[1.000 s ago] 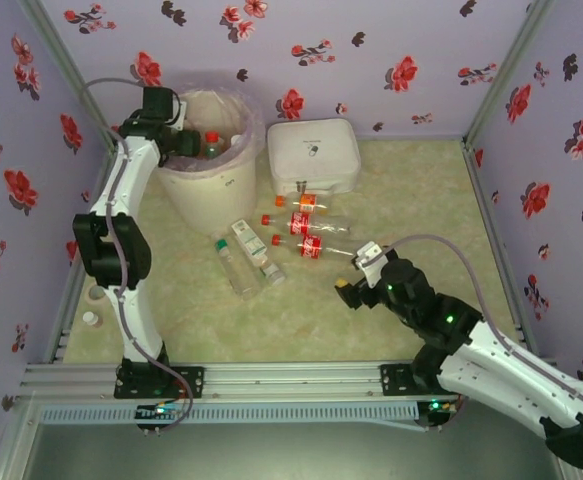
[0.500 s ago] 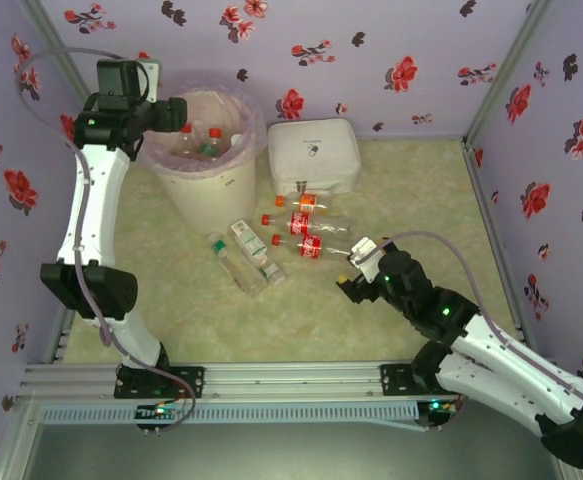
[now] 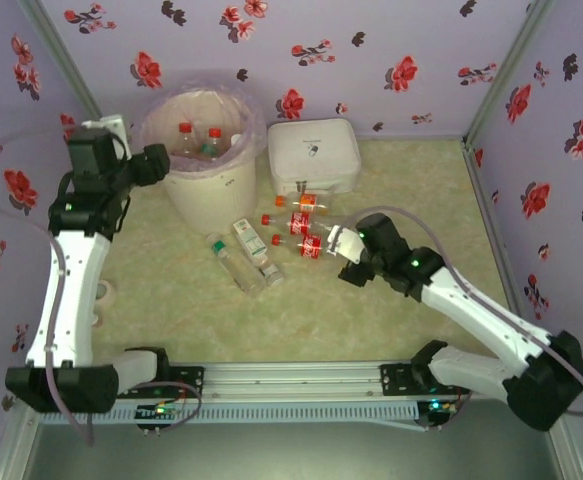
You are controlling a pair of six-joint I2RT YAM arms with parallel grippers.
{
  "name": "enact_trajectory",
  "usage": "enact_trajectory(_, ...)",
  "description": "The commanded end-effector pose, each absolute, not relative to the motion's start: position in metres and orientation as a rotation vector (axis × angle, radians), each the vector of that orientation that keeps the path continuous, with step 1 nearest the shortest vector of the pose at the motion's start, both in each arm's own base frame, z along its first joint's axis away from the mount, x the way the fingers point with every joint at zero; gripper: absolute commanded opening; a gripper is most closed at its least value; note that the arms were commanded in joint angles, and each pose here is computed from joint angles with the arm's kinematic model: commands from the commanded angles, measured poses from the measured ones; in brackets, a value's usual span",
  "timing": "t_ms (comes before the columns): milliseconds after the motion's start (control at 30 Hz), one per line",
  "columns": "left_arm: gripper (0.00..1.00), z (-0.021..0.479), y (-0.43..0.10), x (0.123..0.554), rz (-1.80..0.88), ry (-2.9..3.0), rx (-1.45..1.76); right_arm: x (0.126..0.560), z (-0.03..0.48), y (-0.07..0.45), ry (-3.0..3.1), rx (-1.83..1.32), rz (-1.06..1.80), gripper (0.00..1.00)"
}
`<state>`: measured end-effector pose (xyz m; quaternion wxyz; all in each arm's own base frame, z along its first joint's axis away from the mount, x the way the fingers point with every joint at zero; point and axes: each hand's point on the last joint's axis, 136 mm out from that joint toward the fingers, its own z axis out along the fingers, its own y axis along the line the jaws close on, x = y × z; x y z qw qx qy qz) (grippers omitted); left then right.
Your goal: Put the plastic bottles in the bin
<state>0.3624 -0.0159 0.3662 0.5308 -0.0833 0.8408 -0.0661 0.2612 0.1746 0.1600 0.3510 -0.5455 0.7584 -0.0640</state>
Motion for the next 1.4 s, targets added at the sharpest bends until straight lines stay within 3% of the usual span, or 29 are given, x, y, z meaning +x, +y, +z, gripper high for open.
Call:
enact_trajectory(0, 0.76, 0.375, -0.020, 0.355, -0.308, 1.907, -0.305, 0.275, 0.157, 0.184, 1.902, -1.543, -0.201, 0.93)
enact_trajectory(367, 0.74, 0.354, -0.080, 0.294, -0.849, 1.877, -0.292, 0.308, 0.091, 0.192, 2.001, -1.635, -0.153, 0.92)
enact_trajectory(767, 0.74, 0.328, -0.083, 0.269, -0.902, 1.902, -0.318, 0.317, 0.043, 0.189, 2.108, -1.595, -0.133, 0.81)
enact_trajectory(1000, 0.74, 0.322, -0.083, 0.276, -0.910, 1.899, -0.329, 0.309, 0.049, 0.179, 2.127, -1.570, -0.145, 0.66)
enact_trajectory(1100, 0.74, 0.321, -0.084, 0.279, -0.919, 1.896, -0.340, 0.308, 0.060, 0.175, 2.119, -1.539, -0.159, 0.48)
enact_trajectory(1367, 0.77, 0.333, -0.087, 0.280, -0.992, 1.829, -0.355, 0.297, 0.117, 0.164, 2.057, -1.324, -0.147, 0.40)
